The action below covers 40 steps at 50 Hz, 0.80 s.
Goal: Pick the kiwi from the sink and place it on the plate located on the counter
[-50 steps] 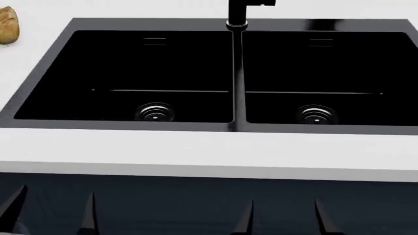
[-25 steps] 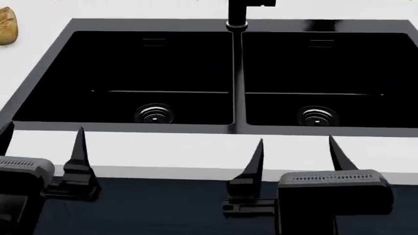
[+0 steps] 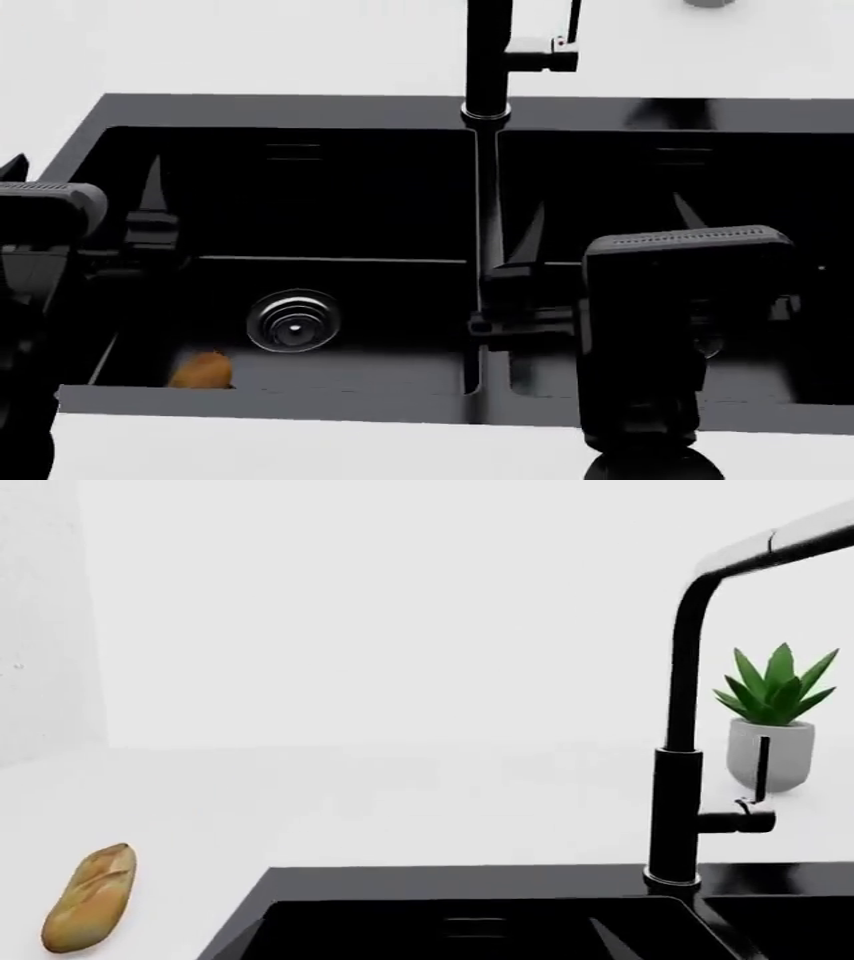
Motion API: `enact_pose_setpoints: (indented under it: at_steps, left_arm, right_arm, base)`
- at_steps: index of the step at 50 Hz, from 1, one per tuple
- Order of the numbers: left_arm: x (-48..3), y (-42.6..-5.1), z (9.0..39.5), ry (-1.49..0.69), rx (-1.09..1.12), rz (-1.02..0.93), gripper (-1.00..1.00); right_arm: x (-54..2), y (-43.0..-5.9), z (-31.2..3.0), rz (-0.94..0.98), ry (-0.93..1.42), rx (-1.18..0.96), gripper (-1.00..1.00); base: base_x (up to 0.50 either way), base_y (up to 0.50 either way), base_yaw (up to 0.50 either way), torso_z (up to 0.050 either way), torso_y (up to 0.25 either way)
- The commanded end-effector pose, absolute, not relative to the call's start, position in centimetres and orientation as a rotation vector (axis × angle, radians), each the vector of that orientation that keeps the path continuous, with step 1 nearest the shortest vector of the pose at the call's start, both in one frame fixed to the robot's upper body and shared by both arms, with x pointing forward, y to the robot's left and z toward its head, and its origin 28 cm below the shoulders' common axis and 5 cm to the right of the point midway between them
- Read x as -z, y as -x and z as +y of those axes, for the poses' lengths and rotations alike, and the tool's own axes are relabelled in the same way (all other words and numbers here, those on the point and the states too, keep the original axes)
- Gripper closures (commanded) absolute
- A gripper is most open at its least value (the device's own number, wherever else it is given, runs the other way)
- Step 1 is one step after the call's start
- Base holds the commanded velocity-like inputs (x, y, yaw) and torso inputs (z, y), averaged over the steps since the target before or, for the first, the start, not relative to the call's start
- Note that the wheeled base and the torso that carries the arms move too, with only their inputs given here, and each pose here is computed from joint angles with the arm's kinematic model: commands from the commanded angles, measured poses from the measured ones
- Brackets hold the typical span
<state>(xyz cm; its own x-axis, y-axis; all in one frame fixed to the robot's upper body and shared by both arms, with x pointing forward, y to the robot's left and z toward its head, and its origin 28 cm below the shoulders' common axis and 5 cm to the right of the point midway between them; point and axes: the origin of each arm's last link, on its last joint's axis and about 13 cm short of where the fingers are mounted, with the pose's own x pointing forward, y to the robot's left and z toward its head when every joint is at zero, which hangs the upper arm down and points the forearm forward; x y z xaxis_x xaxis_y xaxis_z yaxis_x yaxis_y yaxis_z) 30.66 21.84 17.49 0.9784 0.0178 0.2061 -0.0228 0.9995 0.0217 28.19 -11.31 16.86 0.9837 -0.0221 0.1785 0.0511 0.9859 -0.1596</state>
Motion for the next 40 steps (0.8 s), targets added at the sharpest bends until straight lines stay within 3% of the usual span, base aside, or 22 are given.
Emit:
enact_pose_setpoints:
  at_steps: [1, 7, 12, 16, 35, 40]
  left_arm:
    - [-17.6, -31.6, 22.0, -0.03, -0.026, -0.194, -1.0]
    - [-17.0, -32.2, 22.2, -0.035, -0.028, -0.179, -1.0]
    - [-17.7, -35.0, 22.7, -0.051, -0.042, -0.155, -1.0]
    - [-18.2, -37.0, 23.0, -0.054, -0.051, -0.144, -1.0]
    - [-17.5, -39.5, 23.8, -0.098, -0.094, -0.096, -1.0]
    - [-17.5, -39.3, 23.6, -0.105, -0.092, -0.102, -1.0]
  right_arm:
    - [-16.8, -29.0, -11.5, -0.161, 0.166, 0.034, -1.0]
    - [-16.9, -29.3, -11.6, -0.155, 0.173, 0.044, -1.0]
    - [-17.5, -30.8, -12.0, -0.142, 0.165, 0.056, -1.0]
    - [-18.4, -33.9, -12.8, -0.08, 0.156, 0.09, -1.0]
    - [-18.2, -37.5, -13.5, -0.021, 0.144, 0.085, -1.0]
    - [-18.1, -37.2, -13.3, -0.015, 0.166, 0.071, -1.0]
  base:
    - [0.5, 0.0, 0.0, 0.047, 0.139]
    - [0.5, 0.0, 0.0, 0.047, 0.141]
    - [0.5, 0.0, 0.0, 0.047, 0.141]
    - [0.48, 0.0, 0.0, 0.047, 0.14]
    - [0.0, 0.0, 0.0, 0.047, 0.139]
    - [0.5, 0.24, 0.0, 0.048, 0.139]
